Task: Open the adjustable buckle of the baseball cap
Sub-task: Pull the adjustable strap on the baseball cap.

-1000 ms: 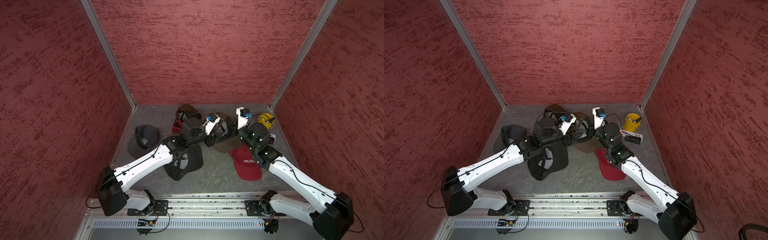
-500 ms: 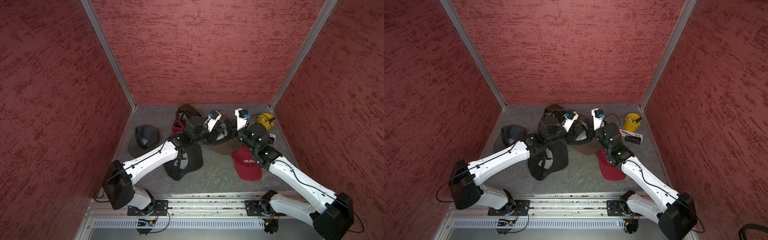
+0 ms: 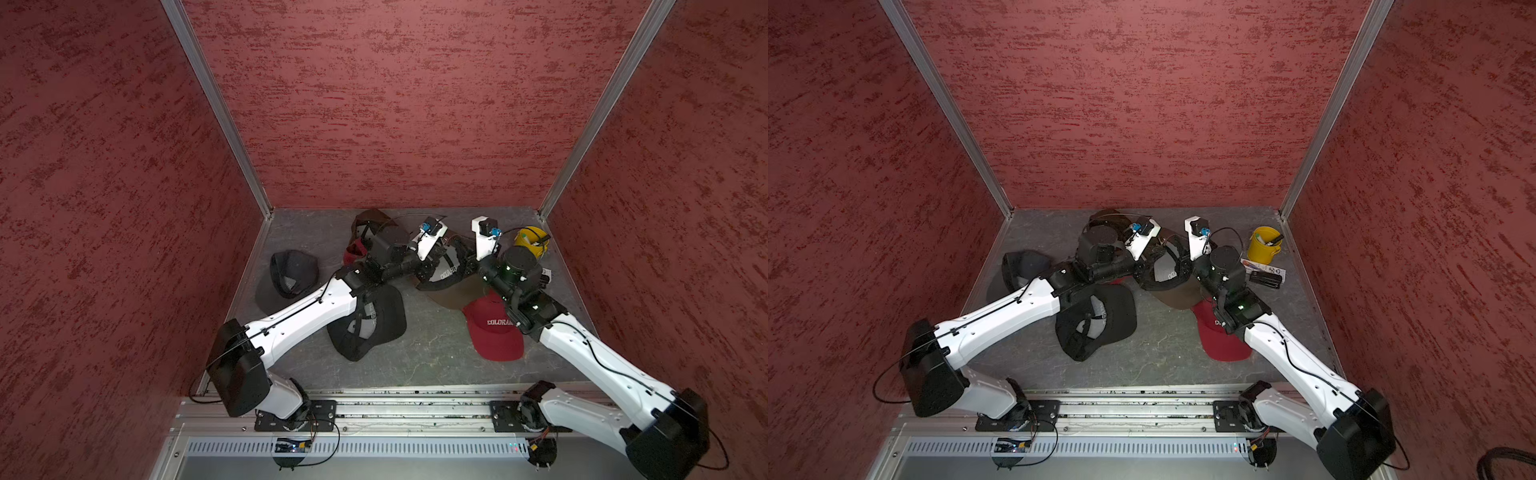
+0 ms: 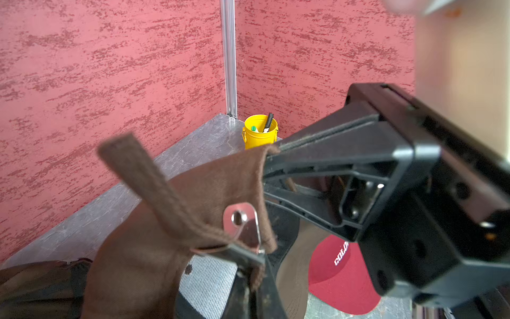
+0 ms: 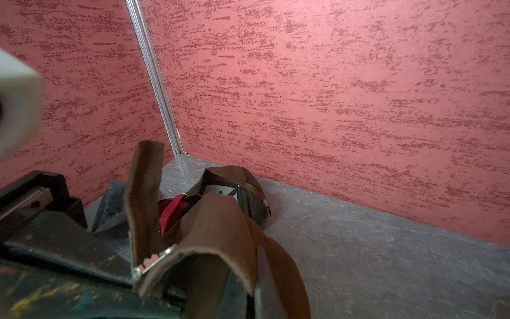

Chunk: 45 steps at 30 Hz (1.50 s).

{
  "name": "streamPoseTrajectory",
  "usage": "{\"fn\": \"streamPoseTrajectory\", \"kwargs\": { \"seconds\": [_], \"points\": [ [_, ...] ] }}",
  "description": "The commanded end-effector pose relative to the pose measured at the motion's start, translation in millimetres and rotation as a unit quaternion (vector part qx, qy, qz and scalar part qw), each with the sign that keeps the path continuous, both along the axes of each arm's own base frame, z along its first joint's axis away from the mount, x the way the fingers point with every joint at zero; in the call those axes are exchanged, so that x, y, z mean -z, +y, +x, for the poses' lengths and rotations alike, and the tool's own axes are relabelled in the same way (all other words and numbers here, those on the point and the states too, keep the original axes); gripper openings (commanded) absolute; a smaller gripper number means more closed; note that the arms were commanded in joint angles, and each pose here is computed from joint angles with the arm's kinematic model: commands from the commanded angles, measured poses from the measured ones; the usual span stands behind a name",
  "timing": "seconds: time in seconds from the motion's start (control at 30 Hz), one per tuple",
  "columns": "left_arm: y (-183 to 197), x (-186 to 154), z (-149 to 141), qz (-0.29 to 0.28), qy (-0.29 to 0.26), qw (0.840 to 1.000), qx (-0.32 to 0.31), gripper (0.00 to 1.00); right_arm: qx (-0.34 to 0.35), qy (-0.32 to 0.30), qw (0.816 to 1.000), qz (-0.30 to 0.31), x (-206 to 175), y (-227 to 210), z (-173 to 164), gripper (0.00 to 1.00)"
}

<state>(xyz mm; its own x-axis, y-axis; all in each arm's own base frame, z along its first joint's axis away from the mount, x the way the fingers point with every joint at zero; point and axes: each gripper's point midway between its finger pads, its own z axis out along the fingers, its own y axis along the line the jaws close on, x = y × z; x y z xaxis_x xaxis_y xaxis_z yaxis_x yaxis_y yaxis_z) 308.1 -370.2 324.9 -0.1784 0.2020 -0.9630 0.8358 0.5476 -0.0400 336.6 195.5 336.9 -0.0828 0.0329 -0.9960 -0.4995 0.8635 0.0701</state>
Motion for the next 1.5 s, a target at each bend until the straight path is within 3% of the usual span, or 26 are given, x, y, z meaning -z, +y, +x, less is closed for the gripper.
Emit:
{"fn": "streamPoseTrajectory", "kwargs": {
  "seconds": [0.0,0.07,0.2,0.37,0.87,1.47],
  "points": [
    [-6,-7,-5,0.004,0.007,1.000,0.027,0.00,0.012,-0.015,1.000,-0.010,-1,-8,-3,0.00],
    [-8,-6,-8,0.008,0.015,0.999,0.036,0.00,0.017,-0.018,1.000,-0.016,0,-11,-3,0.00],
    [-14,-6,-15,0.014,0.038,0.997,0.062,0.00,0.012,-0.026,0.999,-0.035,5,-12,-8,0.17],
    [-18,-4,-20,0.005,0.075,0.994,0.085,0.00,0.000,-0.037,0.997,-0.067,11,-12,-14,0.25],
    [-21,-5,-29,0.030,0.126,0.985,0.111,0.00,-0.021,-0.067,0.982,-0.176,29,-16,-27,0.32],
    [-24,-1,-44,0.075,0.178,0.968,0.162,0.00,-0.047,-0.127,0.974,-0.181,8,-12,-45,0.34]
  ]
}}
